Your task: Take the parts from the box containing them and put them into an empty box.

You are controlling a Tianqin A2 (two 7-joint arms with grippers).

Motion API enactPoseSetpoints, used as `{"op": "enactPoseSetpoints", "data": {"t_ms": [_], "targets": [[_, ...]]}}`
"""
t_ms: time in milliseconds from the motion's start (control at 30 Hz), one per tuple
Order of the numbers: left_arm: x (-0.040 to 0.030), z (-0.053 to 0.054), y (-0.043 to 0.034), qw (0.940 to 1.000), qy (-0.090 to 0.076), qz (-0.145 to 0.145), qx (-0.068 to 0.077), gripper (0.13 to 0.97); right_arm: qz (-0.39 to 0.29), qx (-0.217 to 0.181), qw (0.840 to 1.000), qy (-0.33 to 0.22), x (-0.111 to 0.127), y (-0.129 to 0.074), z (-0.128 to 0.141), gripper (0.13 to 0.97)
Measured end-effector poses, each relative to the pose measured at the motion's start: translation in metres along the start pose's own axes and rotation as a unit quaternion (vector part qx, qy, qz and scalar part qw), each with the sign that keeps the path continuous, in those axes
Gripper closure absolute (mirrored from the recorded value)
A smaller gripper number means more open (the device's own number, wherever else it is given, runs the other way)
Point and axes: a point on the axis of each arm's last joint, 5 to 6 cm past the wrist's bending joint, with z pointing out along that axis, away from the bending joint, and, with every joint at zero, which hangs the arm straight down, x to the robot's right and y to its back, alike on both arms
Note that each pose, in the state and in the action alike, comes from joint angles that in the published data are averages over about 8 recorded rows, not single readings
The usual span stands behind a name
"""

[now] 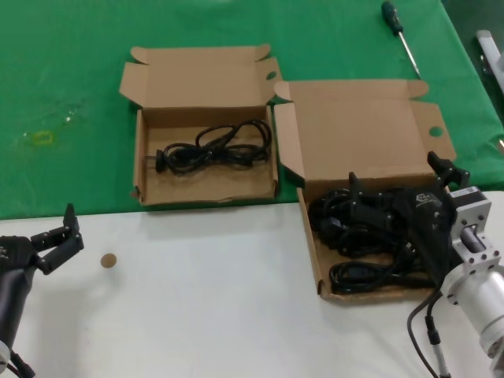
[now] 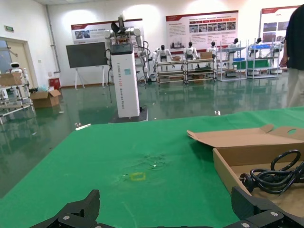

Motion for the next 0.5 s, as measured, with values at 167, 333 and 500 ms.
{"op": "enactPoseSetpoints", "data": {"t_ms": [167, 333, 500], "targets": [[0.0000, 0.0000, 0.0000, 1.0000, 0.000, 0.000, 0.000, 0.132, 0.000, 0.000, 1.000, 0.000, 0.0000, 0.0000, 0.0000, 0.130], [0.0000, 0.0000, 0.0000, 1.0000, 0.000, 0.000, 0.000, 0.132, 0.000, 0.000, 1.000, 0.000, 0.0000, 0.0000, 0.0000, 0.130], [0.0000, 0.0000, 0.0000, 1.0000, 0.000, 0.000, 0.000, 0.132, 0.000, 0.000, 1.000, 0.000, 0.0000, 0.0000, 0.0000, 0.130]]}}
